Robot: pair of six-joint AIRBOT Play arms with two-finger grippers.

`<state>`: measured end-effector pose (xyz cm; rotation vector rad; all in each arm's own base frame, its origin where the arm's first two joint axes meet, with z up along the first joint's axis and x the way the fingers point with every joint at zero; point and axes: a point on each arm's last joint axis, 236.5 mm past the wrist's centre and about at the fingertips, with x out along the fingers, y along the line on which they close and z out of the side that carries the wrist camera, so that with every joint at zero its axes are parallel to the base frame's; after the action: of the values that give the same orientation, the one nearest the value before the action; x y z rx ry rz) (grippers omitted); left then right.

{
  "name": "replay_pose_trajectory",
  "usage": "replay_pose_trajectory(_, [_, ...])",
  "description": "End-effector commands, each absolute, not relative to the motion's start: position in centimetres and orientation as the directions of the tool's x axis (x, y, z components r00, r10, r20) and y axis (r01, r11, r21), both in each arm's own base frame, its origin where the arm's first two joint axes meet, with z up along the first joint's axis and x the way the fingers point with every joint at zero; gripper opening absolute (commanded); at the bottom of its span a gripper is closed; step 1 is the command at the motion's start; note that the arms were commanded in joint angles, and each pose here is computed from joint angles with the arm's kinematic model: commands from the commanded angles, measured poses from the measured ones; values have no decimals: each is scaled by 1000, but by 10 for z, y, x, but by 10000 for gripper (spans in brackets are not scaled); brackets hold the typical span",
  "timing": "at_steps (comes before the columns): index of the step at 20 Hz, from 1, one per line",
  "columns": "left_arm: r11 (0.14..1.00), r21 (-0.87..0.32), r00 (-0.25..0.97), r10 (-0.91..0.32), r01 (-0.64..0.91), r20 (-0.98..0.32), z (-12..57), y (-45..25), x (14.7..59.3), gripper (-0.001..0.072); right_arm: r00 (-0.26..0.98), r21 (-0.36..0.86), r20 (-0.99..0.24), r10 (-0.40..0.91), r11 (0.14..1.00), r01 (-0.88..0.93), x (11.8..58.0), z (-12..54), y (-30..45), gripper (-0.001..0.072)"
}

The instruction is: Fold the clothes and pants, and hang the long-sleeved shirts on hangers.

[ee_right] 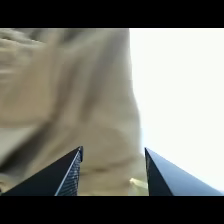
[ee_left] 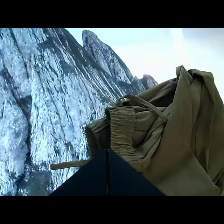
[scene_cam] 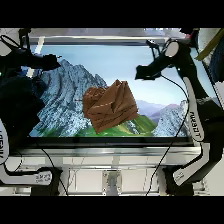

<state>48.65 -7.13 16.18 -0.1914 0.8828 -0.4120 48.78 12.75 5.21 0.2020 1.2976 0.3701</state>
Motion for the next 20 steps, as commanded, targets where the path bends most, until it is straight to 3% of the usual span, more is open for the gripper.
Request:
replay_pose_trajectory(1, [904,-329,559,-427,272,-711,162,-72,485,16,142,477,-867,477,878,-34,483,16,83,453])
replay_pose_trajectory(3, [904,-329,559,-427,273,-711,161,-72,485,16,58,635,-771,635,772,-21,481,-9,107,515])
replay_pose_trajectory(5, [904,-329,558,-427,272,-711,161,-72,485,15,15,713,-701,713,701,15,485,-35,123,561])
replay_pose_trajectory(9, [904,-329,558,-427,273,-711,161,-72,485,16,-25,727,-686,727,686,25,486,-77,134,594])
replay_pose_trajectory(11, [904,-329,558,-427,273,-711,161,-72,485,16,0,720,-694,720,694,22,493,-83,139,689])
replay_pose_trajectory(14, [904,-328,558,-427,273,-711,161,-72,485,16,17,714,-700,714,700,6,498,-86,152,689])
replay_pose_trajectory(20, [904,-328,558,-427,273,-712,161,-72,485,16,-168,749,-654,738,663,-5,457,-98,194,680])
